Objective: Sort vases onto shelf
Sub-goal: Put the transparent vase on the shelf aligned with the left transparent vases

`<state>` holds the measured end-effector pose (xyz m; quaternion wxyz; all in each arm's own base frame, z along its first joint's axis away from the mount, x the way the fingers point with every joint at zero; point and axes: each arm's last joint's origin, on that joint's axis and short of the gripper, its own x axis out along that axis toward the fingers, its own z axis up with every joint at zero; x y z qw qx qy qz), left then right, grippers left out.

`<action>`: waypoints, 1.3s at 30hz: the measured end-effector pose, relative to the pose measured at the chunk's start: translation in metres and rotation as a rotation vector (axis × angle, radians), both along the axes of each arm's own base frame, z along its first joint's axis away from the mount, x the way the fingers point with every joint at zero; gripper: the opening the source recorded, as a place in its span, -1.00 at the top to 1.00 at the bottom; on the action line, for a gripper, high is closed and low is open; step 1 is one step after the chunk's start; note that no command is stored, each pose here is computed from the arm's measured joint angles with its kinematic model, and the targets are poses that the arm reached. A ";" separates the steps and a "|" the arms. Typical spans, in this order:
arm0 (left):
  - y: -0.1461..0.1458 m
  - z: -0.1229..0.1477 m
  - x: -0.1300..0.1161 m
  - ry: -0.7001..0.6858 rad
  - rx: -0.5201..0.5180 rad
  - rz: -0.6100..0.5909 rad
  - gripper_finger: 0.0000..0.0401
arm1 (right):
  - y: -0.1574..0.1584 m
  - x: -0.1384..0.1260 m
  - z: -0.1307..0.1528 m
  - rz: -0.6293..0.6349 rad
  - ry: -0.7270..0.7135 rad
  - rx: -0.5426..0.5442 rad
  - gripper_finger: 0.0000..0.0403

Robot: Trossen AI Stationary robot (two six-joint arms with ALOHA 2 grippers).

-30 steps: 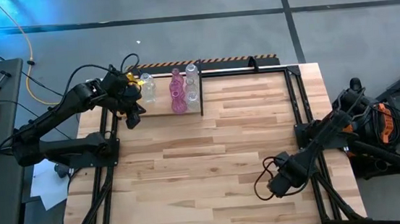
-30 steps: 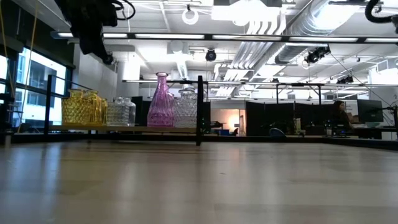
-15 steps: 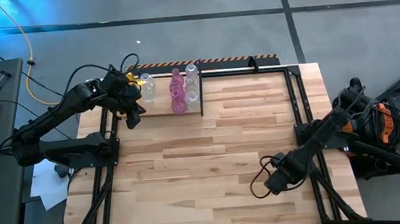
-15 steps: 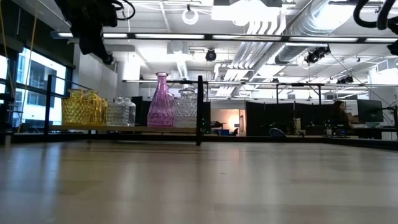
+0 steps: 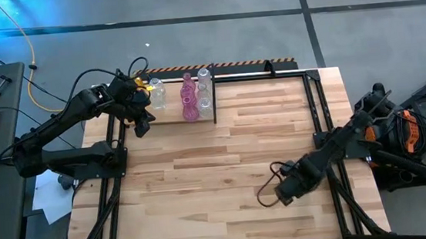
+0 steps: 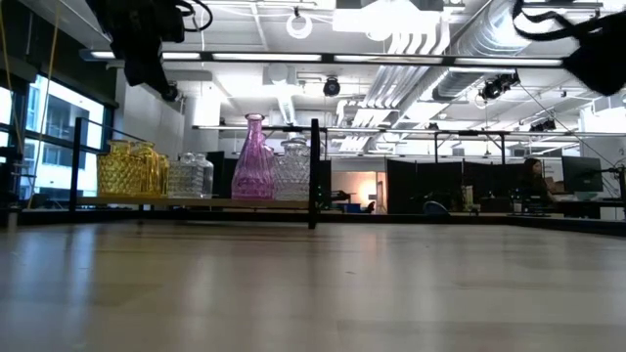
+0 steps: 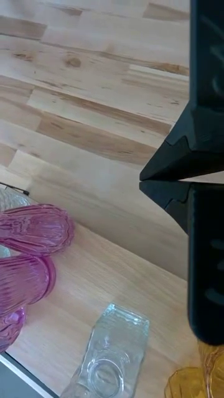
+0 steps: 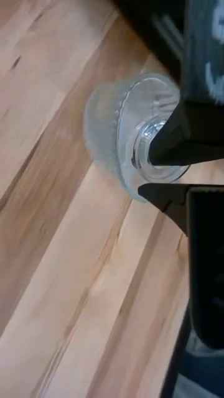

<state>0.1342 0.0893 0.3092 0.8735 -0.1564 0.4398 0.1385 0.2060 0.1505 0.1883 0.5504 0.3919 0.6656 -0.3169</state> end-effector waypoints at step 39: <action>-0.059 -0.068 0.039 -0.023 -0.265 -0.032 1.00 | -0.137 0.285 0.039 0.823 -0.606 -0.118 0.98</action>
